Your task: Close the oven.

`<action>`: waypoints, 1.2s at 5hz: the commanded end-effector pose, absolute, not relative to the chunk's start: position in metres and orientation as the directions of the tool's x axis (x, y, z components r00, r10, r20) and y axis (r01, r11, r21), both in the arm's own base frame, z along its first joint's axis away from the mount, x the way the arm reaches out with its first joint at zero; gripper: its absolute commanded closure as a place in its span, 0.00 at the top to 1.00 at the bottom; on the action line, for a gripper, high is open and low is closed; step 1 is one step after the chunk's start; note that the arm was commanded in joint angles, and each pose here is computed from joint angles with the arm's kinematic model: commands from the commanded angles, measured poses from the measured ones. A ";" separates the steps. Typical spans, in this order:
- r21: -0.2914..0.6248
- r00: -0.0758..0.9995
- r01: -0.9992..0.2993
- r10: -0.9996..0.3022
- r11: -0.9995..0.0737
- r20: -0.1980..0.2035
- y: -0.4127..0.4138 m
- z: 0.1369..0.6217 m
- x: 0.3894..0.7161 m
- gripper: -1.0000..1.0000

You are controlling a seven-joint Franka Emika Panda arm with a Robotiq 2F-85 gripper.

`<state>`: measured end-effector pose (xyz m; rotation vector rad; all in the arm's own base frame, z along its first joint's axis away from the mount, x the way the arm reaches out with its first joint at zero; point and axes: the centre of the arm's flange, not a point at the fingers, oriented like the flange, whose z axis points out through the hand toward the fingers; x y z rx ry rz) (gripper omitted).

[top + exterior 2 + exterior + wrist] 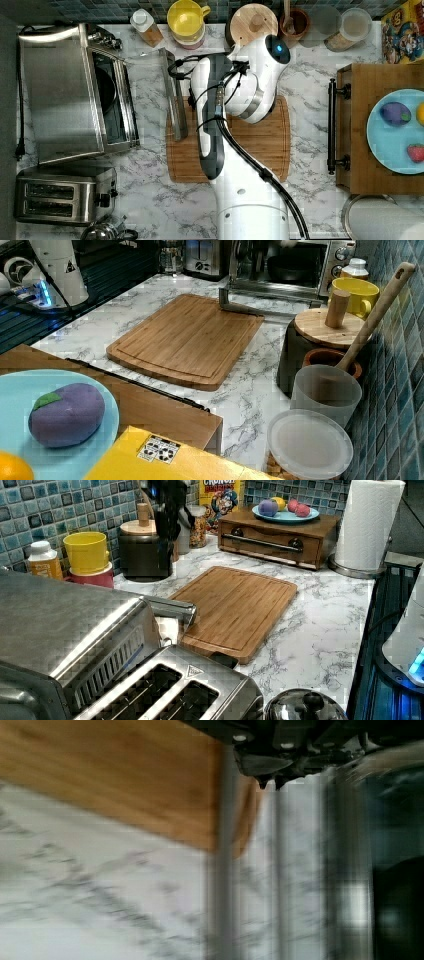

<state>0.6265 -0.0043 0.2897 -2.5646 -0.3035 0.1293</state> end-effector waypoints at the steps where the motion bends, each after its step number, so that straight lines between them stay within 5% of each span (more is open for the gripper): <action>1: -0.576 0.962 0.239 0.109 -0.782 0.251 0.000 0.342 0.658 0.00; 3: -0.658 0.980 0.195 0.118 -0.727 0.160 -0.011 0.291 0.679 0.00; 6: -0.661 0.968 0.248 0.202 -0.708 0.147 0.058 0.281 0.677 0.00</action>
